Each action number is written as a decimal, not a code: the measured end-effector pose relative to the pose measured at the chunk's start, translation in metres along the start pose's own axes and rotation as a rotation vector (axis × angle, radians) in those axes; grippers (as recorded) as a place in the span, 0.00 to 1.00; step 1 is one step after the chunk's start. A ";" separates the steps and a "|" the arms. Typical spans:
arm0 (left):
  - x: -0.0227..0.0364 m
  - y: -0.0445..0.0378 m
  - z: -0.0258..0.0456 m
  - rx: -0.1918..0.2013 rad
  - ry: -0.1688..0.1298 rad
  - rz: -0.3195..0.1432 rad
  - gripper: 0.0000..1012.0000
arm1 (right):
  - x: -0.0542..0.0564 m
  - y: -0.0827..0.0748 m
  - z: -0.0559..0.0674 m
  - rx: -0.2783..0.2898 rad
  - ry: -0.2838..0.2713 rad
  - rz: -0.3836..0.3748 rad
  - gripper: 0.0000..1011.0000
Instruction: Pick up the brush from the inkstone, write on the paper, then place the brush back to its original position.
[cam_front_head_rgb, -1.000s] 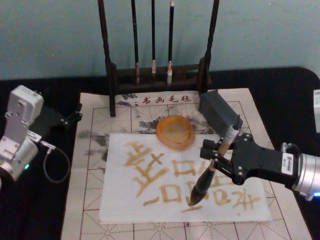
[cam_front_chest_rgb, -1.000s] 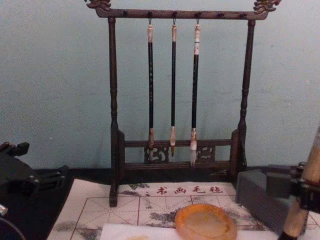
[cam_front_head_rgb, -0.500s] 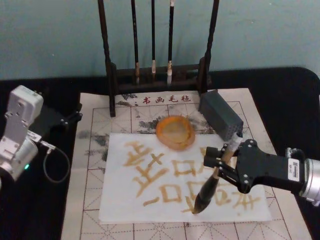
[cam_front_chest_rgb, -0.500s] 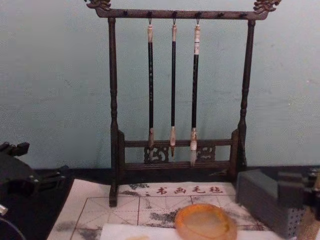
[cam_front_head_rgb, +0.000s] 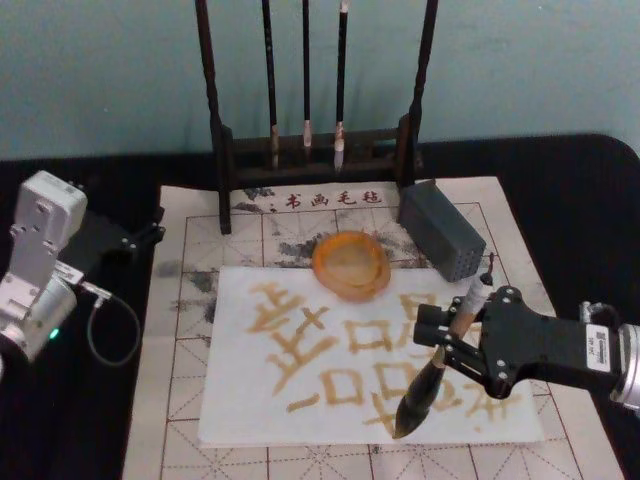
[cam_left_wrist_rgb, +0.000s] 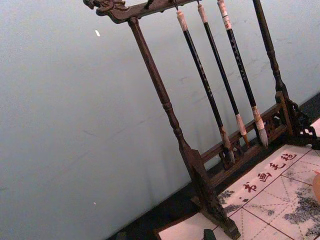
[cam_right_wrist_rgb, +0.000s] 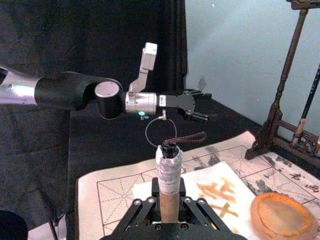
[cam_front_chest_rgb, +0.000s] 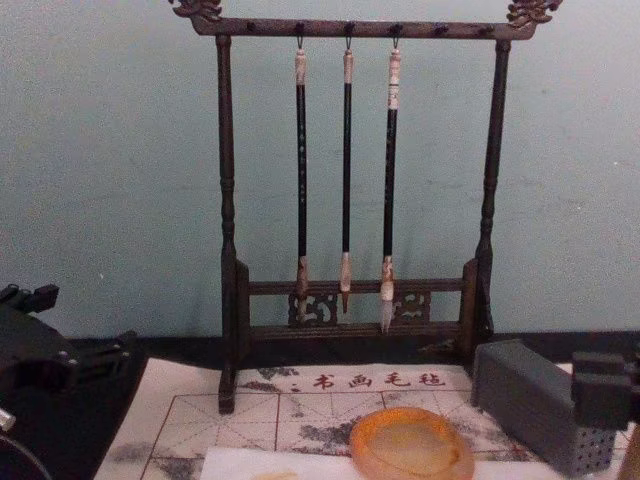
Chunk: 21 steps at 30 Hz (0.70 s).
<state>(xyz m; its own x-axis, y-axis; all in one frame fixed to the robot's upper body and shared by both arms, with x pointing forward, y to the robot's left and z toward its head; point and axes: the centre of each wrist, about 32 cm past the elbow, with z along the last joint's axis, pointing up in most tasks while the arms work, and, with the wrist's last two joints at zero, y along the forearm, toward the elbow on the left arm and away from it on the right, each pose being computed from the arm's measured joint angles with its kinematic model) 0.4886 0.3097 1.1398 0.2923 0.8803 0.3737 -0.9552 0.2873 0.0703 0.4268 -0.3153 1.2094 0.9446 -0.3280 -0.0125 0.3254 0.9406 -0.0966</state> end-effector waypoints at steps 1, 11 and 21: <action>0.0000 0.0000 0.0000 0.000 0.000 0.000 0.99 | 0.000 0.000 0.000 0.000 0.000 0.001 0.18; 0.0000 0.0000 0.0000 0.000 0.000 0.000 0.99 | -0.001 -0.004 0.005 0.008 -0.009 0.010 0.18; 0.0000 0.0000 0.0000 0.000 0.000 0.000 0.99 | 0.006 -0.002 0.011 0.061 -0.020 -0.039 0.18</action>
<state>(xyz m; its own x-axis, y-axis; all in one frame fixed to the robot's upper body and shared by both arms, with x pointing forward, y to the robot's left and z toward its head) 0.4886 0.3097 1.1398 0.2923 0.8803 0.3737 -0.9552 0.2873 0.0703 0.4327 -0.3181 1.2206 0.9316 -0.3634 0.0102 0.3636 0.9309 -0.0357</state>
